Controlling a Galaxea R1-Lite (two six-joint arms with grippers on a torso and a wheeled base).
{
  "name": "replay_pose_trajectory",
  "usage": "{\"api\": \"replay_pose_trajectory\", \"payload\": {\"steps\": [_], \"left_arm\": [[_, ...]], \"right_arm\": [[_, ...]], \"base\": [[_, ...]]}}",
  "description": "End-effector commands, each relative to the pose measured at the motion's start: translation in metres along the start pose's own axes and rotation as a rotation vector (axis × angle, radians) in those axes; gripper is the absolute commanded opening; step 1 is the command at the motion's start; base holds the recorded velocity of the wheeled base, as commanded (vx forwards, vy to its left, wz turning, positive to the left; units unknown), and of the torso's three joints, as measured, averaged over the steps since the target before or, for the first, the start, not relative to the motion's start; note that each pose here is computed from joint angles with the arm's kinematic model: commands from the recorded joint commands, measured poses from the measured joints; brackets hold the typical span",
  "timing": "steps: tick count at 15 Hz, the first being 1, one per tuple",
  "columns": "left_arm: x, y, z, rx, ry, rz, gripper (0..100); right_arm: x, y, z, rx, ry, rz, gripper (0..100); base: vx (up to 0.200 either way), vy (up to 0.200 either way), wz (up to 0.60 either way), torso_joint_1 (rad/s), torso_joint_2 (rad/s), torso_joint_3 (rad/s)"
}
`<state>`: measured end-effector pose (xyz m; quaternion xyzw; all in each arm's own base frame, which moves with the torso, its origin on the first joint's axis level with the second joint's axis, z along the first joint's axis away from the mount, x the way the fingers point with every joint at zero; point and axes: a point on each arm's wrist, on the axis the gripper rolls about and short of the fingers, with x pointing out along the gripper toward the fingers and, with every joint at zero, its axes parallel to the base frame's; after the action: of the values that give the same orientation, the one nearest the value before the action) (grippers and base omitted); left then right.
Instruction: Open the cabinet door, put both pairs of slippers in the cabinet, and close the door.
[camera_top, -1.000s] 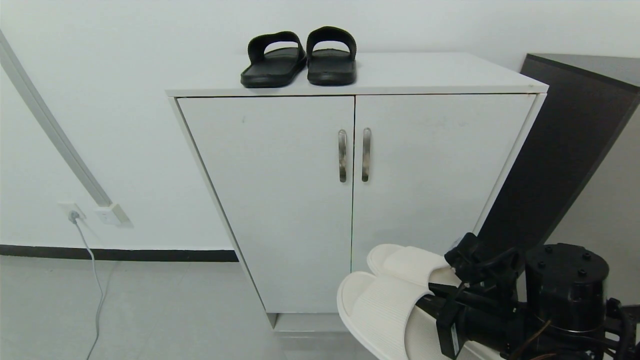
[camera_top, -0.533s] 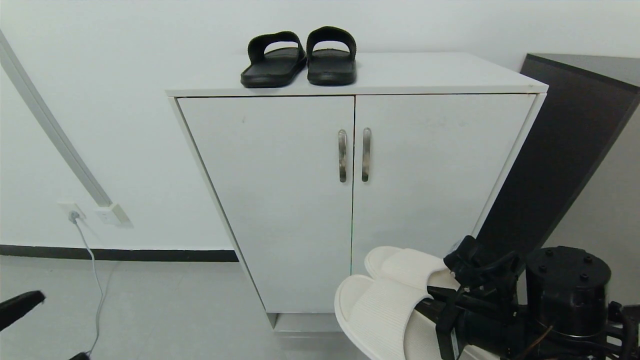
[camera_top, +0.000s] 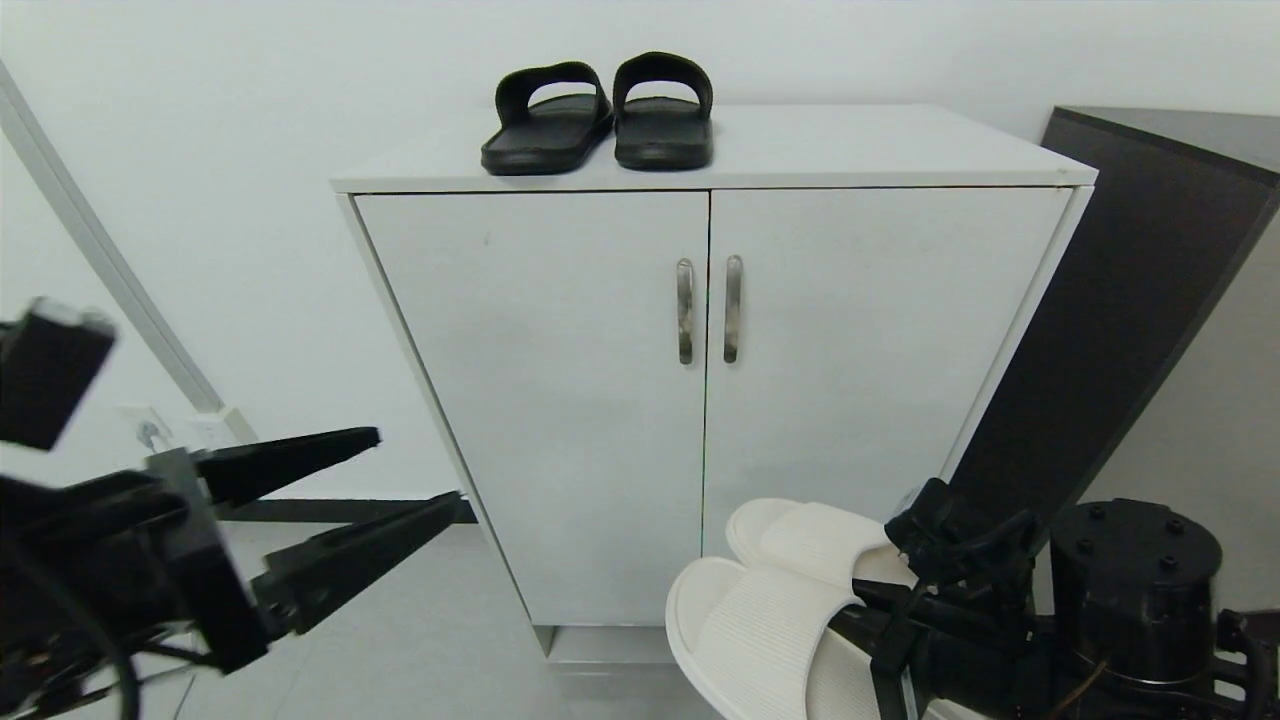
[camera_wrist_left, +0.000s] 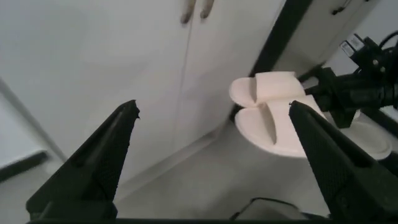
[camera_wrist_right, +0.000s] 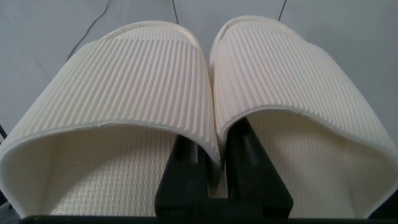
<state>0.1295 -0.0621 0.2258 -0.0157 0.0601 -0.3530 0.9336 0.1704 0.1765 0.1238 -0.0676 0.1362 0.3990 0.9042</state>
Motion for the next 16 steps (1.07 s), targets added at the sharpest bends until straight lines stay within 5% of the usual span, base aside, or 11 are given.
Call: {"api": "replay_pose_trajectory", "payload": {"steps": [1,8,12,16], "left_arm": [[0.048,-0.008,0.004,-0.018,0.042,-0.074,100],[0.142,-0.018,0.02,0.0,-0.022,-0.153,100],[0.181,-0.028,0.032,-0.056,-0.042,-0.252,100],[0.199,-0.025,0.041,-0.151,-0.003,-0.458,100]], "right_arm": [[0.0,0.0,0.001,0.0,-0.003,0.001,0],[0.0,0.0,0.0,0.001,0.0,0.001,0],[0.0,0.0,0.0,0.001,0.0,0.001,0],[0.001,0.0,-0.001,0.003,0.006,0.002,0]], "base": [[0.0,0.0,0.0,0.0,0.0,0.0],[0.0,0.0,0.0,0.0,0.0,0.0],[0.0,0.0,0.0,0.0,0.0,0.0],[0.0,0.0,0.0,0.0,0.0,0.0]]}}
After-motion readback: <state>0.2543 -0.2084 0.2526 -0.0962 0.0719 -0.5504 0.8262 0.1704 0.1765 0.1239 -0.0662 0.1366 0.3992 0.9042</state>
